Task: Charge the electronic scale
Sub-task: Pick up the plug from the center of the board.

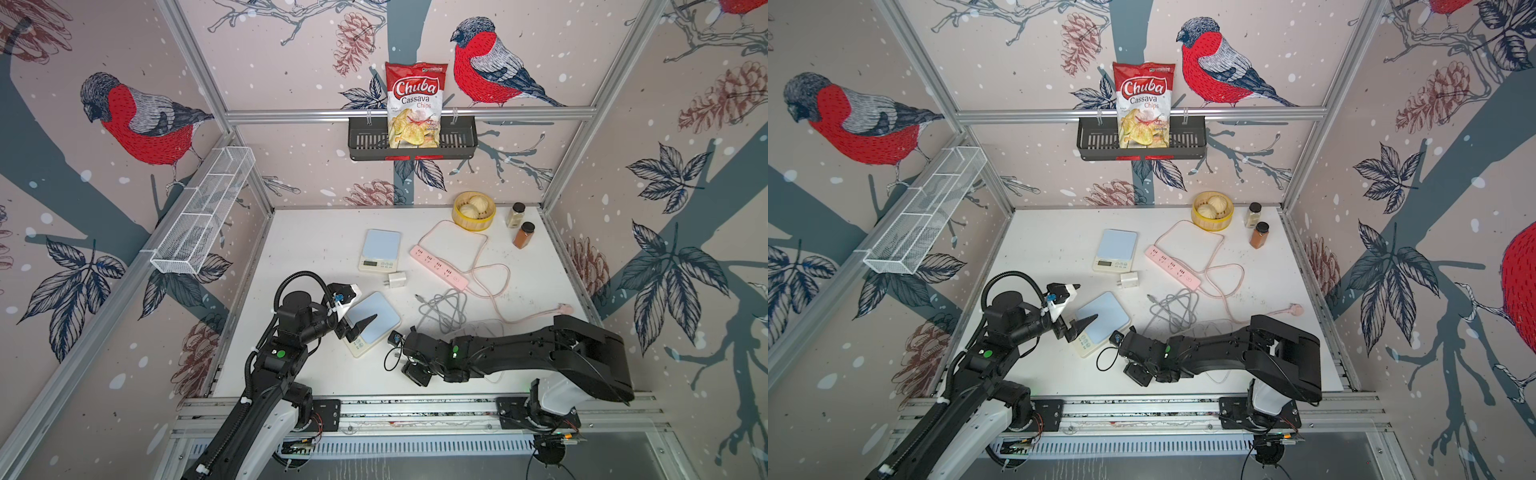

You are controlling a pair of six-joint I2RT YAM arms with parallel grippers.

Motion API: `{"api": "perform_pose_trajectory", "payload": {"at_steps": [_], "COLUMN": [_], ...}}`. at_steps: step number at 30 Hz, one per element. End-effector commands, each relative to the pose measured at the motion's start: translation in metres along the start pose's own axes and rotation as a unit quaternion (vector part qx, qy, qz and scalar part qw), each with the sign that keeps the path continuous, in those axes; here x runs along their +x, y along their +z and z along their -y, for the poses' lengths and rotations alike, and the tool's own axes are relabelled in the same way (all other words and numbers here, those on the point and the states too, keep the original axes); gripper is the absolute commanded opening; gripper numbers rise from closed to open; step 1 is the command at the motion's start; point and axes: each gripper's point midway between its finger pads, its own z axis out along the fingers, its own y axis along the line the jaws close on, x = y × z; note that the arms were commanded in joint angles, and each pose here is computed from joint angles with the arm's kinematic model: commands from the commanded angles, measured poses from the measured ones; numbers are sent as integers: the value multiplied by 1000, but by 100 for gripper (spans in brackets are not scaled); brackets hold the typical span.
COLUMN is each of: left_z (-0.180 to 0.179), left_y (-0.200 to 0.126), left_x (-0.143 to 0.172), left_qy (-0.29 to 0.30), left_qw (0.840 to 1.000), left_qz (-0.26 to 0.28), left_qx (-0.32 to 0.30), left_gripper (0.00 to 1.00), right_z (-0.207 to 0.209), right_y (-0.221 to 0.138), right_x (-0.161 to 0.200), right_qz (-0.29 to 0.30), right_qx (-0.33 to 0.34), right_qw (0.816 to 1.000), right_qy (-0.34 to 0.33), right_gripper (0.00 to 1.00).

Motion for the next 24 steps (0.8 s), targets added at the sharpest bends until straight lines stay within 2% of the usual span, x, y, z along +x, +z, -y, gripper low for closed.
{"api": "perform_pose_trajectory", "payload": {"at_steps": [1, 3, 6, 11, 13, 15, 17, 22, 24], "left_z": [6, 7, 7, 22, 32, 39, 47, 70, 80], "left_y": [-1, -3, -6, -5, -4, -1, 6, 22, 23], "left_x": [-7, -13, -21, -36, -38, -39, -37, -42, -42], "left_qy": [19, 19, 12, 8, 15, 24, 55, 119, 136], "left_qw": [1000, 999, 999, 995, 991, 988, 985, 972, 961], "left_qz": [17, 26, 36, 53, 57, 57, 48, 59, 70], "left_qx": [15, 16, 17, 79, 117, 144, 158, 194, 230], "left_gripper": [97, 97, 97, 96, 87, 77, 72, 75, 71], "right_z": [9, 8, 5, 19, 31, 43, 54, 57, 50], "right_y": [-3, -10, -25, -68, -90, -109, -126, -145, -151], "right_x": [-4, -10, -21, -56, -72, -84, -92, -94, -93], "right_qz": [2, 9, 28, 94, 133, 170, 198, 223, 239], "right_qx": [27, 23, 0, -68, -83, -72, -37, -11, -16], "right_qw": [999, 999, 998, 991, 986, 980, 975, 964, 955], "right_qy": [-21, -36, -62, -61, -58, -72, -96, -145, -178], "right_gripper": [32, 15, 1, 0, 0, 0, 0, 0, 0]}}
